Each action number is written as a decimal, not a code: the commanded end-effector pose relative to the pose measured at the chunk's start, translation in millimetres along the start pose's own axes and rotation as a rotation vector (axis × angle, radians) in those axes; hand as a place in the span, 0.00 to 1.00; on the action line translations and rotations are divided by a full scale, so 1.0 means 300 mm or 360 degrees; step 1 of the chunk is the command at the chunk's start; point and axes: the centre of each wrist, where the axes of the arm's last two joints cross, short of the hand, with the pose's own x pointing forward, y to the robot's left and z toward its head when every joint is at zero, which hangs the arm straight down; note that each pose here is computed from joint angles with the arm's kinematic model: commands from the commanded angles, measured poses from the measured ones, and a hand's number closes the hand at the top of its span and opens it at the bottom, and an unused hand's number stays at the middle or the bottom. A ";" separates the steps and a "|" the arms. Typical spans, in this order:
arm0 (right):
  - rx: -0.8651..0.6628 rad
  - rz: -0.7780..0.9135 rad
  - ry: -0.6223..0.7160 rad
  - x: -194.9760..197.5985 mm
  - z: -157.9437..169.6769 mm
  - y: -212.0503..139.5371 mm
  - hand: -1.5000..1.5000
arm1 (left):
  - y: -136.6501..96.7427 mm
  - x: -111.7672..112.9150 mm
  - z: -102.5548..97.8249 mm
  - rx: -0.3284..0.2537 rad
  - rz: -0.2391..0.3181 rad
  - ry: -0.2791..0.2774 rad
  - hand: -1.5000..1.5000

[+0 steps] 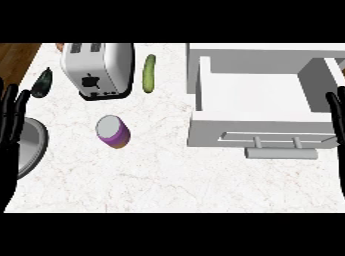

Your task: Pick up the can, place it into the drawer and close the drawer

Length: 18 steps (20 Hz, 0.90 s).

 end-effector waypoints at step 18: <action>-0.0199 -0.0068 0.0505 -0.030 0.002 -0.062 0.00 | 0.005 -0.002 0.051 0.0362 0.0082 0.0686 0.00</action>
